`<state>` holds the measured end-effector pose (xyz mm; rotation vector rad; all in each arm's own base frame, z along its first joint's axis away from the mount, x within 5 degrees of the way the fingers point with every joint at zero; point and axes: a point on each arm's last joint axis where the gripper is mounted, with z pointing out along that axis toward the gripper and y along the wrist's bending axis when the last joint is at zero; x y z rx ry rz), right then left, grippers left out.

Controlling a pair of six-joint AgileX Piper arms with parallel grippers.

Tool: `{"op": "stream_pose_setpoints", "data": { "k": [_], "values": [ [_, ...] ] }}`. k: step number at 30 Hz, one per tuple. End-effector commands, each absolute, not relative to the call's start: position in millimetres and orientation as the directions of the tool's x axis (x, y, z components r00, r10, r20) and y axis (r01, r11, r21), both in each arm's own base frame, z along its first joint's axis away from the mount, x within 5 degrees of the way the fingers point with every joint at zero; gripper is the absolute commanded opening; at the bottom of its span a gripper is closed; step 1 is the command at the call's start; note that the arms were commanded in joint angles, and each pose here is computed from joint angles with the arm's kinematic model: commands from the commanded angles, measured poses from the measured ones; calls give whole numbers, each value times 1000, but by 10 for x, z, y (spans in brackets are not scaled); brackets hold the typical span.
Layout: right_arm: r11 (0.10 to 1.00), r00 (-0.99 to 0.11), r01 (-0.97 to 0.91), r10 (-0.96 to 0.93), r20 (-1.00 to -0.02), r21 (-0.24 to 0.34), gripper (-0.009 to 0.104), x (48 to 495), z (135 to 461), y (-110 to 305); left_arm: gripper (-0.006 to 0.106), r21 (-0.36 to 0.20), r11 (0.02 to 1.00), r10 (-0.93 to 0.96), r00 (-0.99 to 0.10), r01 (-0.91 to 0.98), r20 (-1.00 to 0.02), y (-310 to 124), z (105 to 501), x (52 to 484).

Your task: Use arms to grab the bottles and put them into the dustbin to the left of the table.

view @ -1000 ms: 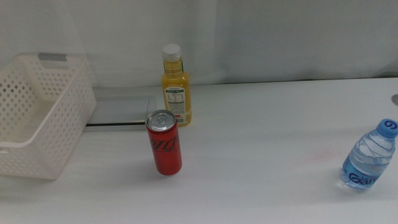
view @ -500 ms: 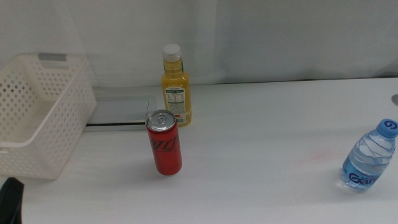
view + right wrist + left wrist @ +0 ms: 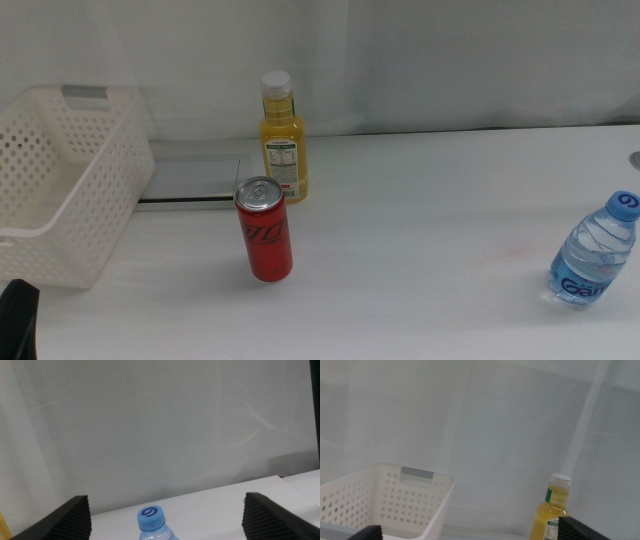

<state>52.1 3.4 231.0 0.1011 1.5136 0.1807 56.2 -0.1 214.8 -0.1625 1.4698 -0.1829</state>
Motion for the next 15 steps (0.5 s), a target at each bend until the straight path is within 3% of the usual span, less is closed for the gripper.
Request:
{"op": "stream_pose_setpoints", "data": {
  "k": [1,7,12,15],
  "values": [
    [983,82,-59,178,-980,174,82,499,2317,31,91,-265,963,-268,96,35,-959,-4,2051,551],
    [981,86,-60,188,-978,183,82,499,2321,31,91,-285,957,-288,97,47,-953,-12,2264,531],
    [981,86,-60,188,-978,183,82,499,2321,31,91,-192,981,-192,-12,41,-981,-35,2673,591],
    [981,87,-60,188,-978,183,82,498,2322,30,91,-187,981,-186,-40,41,-982,-41,2937,680]
  ]
}}
